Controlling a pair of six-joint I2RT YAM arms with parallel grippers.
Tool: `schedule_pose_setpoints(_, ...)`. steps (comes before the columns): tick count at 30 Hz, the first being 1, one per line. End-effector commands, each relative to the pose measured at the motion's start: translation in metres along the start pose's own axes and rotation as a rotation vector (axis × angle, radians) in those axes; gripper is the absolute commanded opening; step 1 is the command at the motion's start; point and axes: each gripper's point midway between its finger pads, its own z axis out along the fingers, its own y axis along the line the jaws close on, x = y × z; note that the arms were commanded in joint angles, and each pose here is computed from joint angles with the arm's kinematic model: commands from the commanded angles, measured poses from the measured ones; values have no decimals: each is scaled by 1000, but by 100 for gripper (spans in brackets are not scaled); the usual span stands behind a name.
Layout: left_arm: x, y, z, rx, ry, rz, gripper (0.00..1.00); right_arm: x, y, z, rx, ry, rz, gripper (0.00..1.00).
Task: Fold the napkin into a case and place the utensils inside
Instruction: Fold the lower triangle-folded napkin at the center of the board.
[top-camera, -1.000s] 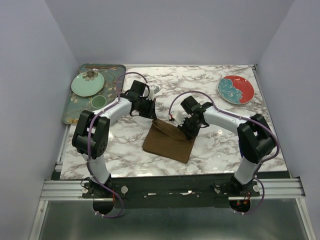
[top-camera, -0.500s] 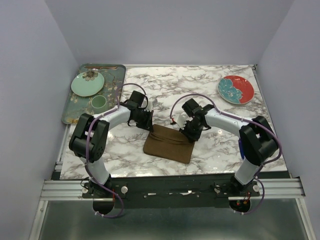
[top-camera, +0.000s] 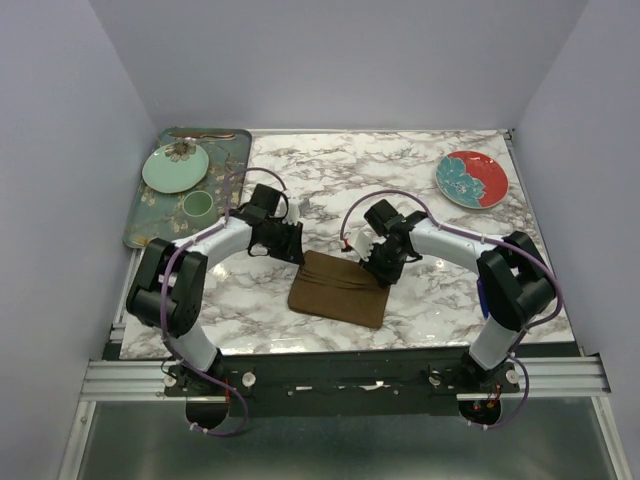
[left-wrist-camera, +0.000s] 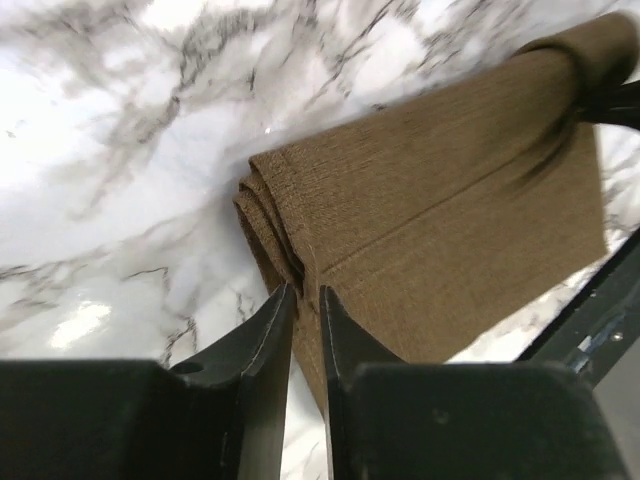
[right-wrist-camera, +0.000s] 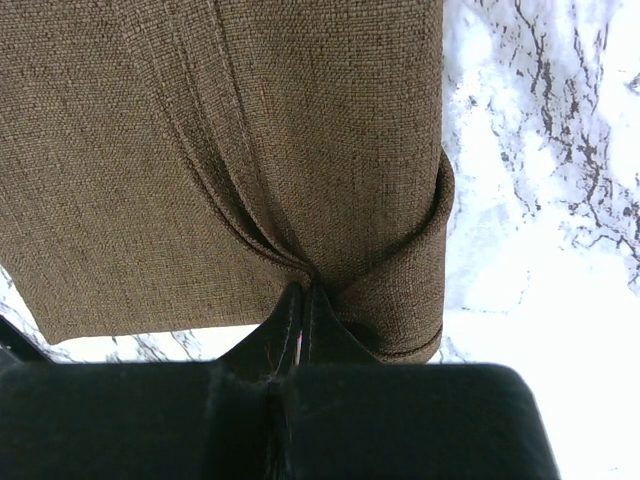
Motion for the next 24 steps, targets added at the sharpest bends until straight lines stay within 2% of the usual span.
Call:
schedule_pose_setpoints(1,-51,-33,-51,109,-202,131,27,15,-16,14,66,64,-56,1)
schedule_pose_setpoints(5,-62,-50,-52,153,-209,121,28,12,-20,16,76,62,-73,1)
schedule_pose_setpoints(9,-58,-56,-27,177,-169,75,26,12,-21,16,79,61,-83,1)
schedule_pose_setpoints(13,-42,-55,1,178,-96,37,24,12,-23,16,89,59,-90,1)
schedule_pose_setpoints(19,-5,-33,29,135,32,-47,17,8,-25,13,105,46,-82,1)
schedule_pose_setpoints(22,12,-23,35,106,84,-67,14,0,-25,3,110,27,-54,7)
schedule_pose_setpoints(24,21,-18,37,90,112,-83,13,-4,-19,-5,91,16,-34,18)
